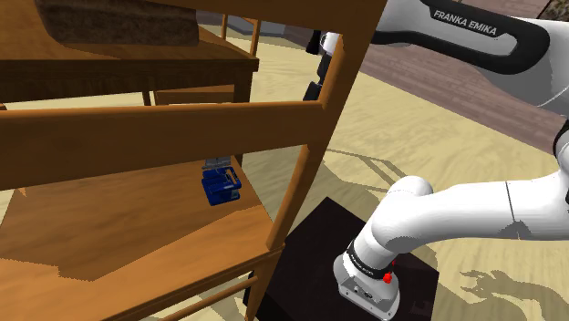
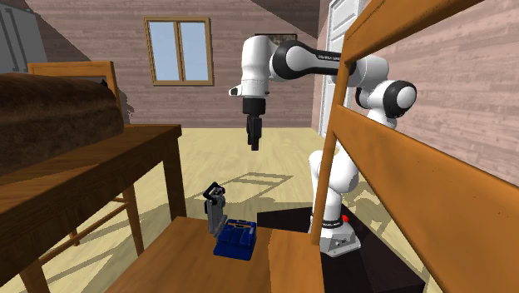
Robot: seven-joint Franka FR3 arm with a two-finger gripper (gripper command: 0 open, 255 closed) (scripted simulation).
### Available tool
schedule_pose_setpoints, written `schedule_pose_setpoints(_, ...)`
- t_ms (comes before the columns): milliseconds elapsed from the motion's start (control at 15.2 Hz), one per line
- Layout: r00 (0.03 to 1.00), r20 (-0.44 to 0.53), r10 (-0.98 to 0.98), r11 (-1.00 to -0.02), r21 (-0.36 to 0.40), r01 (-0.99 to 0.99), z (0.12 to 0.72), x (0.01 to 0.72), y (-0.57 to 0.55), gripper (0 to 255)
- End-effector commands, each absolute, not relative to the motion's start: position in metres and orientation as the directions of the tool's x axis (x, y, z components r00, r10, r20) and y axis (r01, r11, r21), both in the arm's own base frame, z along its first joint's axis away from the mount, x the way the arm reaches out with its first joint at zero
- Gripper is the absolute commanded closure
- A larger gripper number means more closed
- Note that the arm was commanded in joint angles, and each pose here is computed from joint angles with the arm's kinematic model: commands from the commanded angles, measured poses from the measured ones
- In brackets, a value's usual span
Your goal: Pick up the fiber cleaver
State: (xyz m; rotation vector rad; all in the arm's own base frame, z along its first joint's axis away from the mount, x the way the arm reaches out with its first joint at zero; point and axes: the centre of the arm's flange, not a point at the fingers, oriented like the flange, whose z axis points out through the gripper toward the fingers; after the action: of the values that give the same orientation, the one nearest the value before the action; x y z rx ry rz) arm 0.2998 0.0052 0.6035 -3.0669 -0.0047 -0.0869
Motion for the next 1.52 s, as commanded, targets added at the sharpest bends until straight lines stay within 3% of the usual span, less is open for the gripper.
schedule_pose_setpoints(0,0.998,0.057,0.001,-0.997,-0.073,0.005,0.604,0.3,0.005,0)
schedule_pose_setpoints(1452,0.996,0.046,-0.082,-0.996,0.014,-0.082,0.586,0.43,0.237,0)
